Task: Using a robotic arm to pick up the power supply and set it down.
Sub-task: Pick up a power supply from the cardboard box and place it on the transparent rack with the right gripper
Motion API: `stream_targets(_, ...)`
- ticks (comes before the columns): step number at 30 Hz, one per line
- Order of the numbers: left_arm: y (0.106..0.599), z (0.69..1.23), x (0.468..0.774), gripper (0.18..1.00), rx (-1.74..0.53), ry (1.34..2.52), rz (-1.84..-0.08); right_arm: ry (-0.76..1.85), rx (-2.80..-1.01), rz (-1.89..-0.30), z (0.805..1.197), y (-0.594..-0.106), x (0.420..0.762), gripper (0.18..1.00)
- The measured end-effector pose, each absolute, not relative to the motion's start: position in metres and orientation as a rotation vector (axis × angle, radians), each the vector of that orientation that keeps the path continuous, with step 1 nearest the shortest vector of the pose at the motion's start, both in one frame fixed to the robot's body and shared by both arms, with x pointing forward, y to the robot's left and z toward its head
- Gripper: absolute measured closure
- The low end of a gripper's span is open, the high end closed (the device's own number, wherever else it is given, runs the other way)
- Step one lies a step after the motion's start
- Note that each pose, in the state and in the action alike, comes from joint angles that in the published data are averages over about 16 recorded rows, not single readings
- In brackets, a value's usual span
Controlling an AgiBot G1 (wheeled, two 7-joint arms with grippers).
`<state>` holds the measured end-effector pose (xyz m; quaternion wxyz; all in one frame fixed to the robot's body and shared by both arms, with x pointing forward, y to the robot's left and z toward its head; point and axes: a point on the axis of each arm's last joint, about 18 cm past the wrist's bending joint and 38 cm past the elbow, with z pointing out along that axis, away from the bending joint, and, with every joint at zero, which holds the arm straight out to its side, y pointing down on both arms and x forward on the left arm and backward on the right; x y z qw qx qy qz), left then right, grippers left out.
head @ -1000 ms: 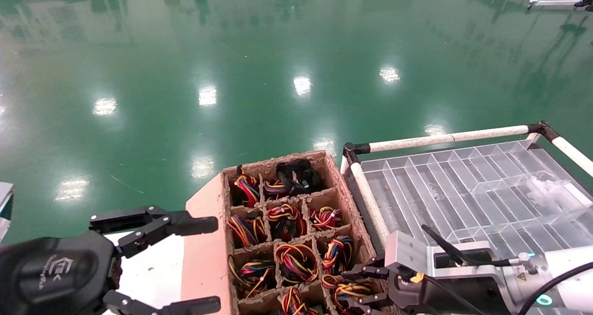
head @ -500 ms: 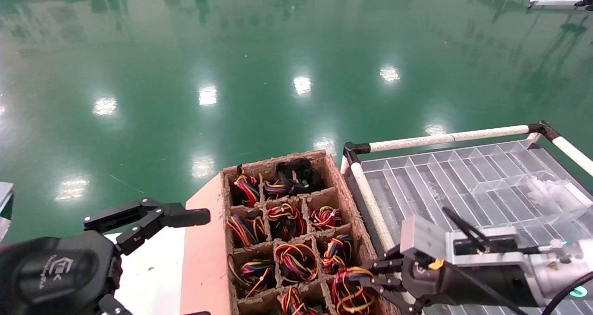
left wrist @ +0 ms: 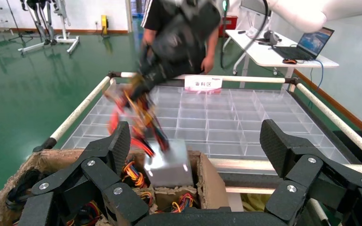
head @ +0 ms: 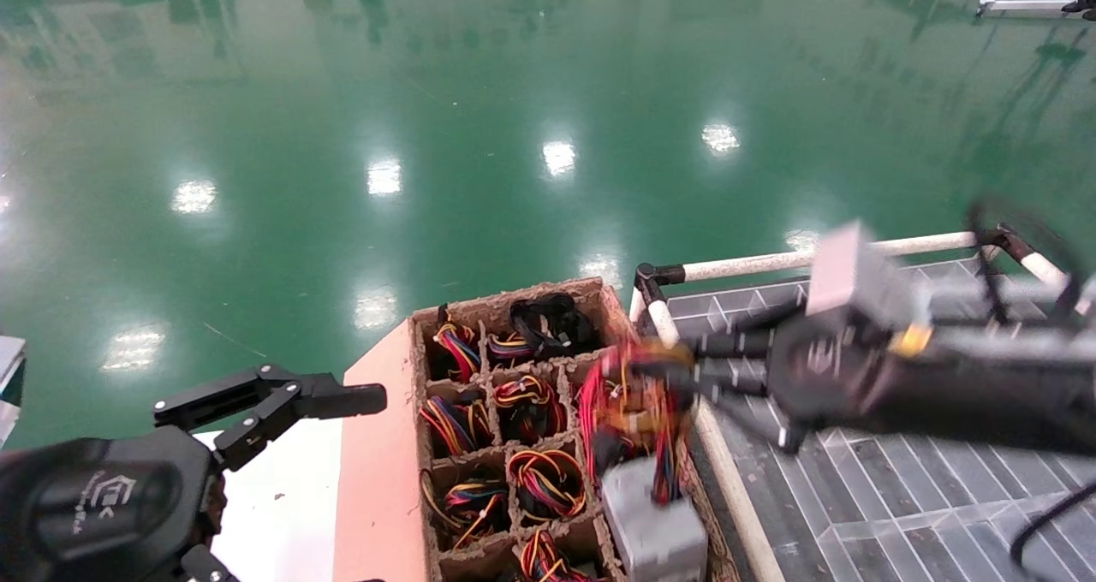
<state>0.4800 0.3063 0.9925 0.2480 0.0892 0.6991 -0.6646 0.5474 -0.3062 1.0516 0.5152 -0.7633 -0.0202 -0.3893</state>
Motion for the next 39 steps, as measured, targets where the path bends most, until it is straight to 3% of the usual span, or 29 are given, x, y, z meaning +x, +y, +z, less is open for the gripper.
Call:
stream_targets(10, 0.306, 0.992, 0.48, 0.184, 0.243, 1.905, -1.811, -0.128, -1.676, -1.041, 1.129, -0.309, 0.546, 0.951)
stream_targets(19, 0.306, 0.992, 0.48, 0.184, 0.243, 1.905, -1.811, -0.135, -1.646, -1.138, 1.167, -0.319, 0.575, 0.951)
stream_targets(27, 0.306, 0.992, 0.48, 0.184, 0.243, 1.905, -1.811, -0.087, -1.673, -1.241, 1.176, -0.323, 0.617, 0.952)
stream_targets(39, 0.306, 0.992, 0.48, 0.184, 0.243, 1.905, -1.811, 0.064, -1.705, -1.393, 1.152, -0.343, 0.673, 0.952)
